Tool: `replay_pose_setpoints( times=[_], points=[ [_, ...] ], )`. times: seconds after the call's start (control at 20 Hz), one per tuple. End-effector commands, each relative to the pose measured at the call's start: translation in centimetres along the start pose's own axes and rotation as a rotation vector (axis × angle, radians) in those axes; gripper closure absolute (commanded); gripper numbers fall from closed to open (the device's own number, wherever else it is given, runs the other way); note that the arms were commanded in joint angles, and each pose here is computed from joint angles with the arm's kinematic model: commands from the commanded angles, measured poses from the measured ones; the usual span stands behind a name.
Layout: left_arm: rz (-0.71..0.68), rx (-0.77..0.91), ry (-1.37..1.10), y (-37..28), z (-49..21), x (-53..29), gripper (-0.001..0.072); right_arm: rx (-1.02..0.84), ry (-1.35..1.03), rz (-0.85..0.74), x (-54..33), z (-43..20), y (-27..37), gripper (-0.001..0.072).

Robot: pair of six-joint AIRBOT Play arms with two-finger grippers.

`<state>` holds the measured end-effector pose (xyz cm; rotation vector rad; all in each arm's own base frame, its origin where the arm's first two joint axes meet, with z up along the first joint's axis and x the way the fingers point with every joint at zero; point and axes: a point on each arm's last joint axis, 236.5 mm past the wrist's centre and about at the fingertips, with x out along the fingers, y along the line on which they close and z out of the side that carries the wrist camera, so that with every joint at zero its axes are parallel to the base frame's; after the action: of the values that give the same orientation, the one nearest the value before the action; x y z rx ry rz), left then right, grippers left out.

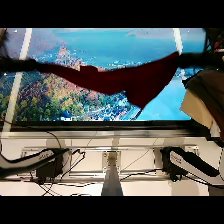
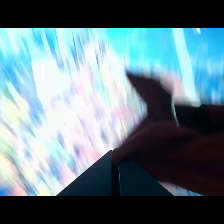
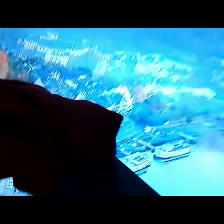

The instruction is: Fold the clothes and pants, and hang the long-sleeved shirts on hangers.

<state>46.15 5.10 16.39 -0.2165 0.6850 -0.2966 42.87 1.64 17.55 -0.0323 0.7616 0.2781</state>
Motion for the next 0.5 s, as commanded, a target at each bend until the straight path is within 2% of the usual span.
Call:
replay_pose_setpoints(
  times=[0.0,0.2,0.45],
  points=[
    [0.216,0.149,-0.469,-2.4,12.9,-14.1,0.0692,-0.101,-0.178,-0.112,-6.9,6.3,-0.5,0.0700],
    [0.378,0.242,-0.793,-6.5,16.7,-26.5,0.0691,-0.137,-0.386,-0.084,-15.2,10.0,3.3,0.0701],
    [0.457,0.313,-0.842,-9.0,15.8,-31.0,0.0692,-0.173,-0.471,0.034,-22.0,8.6,9.3,0.0701]
  ],
)
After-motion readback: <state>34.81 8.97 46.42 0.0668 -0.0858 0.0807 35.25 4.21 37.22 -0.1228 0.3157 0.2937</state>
